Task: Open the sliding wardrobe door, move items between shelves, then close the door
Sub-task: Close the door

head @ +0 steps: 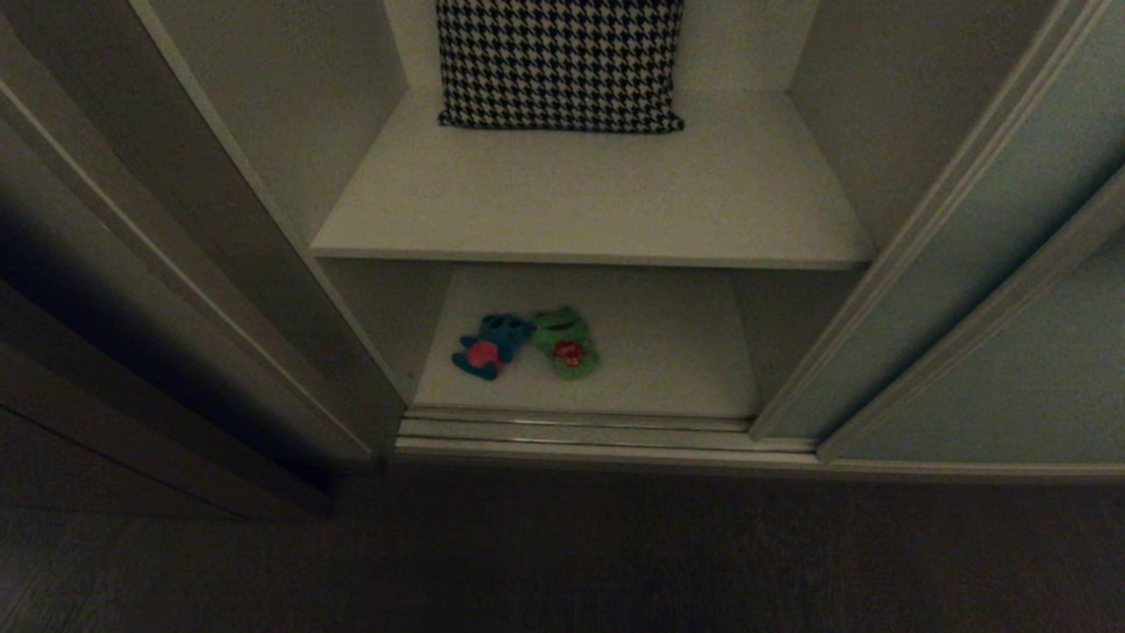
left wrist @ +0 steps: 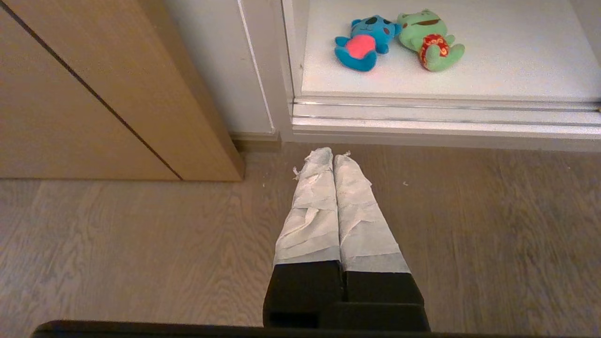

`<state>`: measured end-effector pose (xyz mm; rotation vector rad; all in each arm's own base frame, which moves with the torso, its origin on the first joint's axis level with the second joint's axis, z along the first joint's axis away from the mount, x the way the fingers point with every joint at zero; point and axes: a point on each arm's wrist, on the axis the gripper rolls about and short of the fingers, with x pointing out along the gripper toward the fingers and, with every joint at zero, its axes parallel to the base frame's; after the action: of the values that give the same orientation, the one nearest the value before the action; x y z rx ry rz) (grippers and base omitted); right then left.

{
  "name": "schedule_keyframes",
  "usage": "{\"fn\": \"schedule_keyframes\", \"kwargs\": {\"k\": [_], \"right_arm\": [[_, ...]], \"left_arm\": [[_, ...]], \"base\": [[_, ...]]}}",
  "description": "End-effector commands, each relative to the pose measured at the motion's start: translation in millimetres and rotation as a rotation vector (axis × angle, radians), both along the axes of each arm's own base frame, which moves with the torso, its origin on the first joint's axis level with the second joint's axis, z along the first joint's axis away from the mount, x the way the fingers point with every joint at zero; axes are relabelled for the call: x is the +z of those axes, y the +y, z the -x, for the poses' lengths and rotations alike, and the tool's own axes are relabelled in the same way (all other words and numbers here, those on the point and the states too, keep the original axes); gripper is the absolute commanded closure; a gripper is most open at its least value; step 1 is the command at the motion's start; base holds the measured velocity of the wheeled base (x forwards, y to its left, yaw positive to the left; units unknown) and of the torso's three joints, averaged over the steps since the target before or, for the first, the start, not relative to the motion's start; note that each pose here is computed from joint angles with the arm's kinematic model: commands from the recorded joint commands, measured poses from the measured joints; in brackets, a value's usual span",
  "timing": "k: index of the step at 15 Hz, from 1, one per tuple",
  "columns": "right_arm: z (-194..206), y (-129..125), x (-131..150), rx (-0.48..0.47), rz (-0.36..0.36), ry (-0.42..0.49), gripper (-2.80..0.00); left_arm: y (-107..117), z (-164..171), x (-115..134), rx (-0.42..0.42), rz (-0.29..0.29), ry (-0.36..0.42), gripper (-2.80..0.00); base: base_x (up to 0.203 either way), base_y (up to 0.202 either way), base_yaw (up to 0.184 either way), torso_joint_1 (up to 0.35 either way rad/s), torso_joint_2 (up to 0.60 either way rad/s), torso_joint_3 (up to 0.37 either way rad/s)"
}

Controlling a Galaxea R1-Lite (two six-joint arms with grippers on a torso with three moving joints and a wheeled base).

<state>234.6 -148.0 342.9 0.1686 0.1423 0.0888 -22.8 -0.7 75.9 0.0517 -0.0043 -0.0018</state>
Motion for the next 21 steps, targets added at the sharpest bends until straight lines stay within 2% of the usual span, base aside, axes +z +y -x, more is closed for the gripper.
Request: {"fn": "schedule_keyframes", "kwargs": {"k": [1, 6, 13, 18, 21], "right_arm": [[-1.8, 0.9, 0.2, 0.008, 0.004, -0.007, 0.0], [-4.3, 21.5, 4.1, 0.073, 0.014, -0.02, 0.0], [1.3, 79.2, 13.1, 0.214, 0.037, -0.052, 0.0], [27.3, 131.9, 8.7, 0.402, 0.038, -0.062, 0.0], [51.1, 137.2, 6.6, 0.413, 0.044, -0.073, 0.0]], "left_arm": [[0.0, -0.1, 0.1, 0.0, 0.0, 0.001, 0.0], [0.0, -0.1, 0.1, 0.0, 0.0, 0.001, 0.0], [0.0, -0.1, 0.1, 0.0, 0.0, 0.001, 0.0], [0.0, -0.1, 0.1, 0.0, 0.0, 0.001, 0.0], [0.0, -0.1, 0.1, 0.0, 0.0, 0.001, 0.0]], "base": [[0.0, 0.0, 0.0, 0.0, 0.0, 0.0], [0.0, 0.0, 0.0, 0.0, 0.0, 0.0], [0.0, 0.0, 0.0, 0.0, 0.0, 0.0], [0.0, 0.0, 0.0, 0.0, 0.0, 0.0], [0.0, 0.0, 0.0, 0.0, 0.0, 0.0]]}}
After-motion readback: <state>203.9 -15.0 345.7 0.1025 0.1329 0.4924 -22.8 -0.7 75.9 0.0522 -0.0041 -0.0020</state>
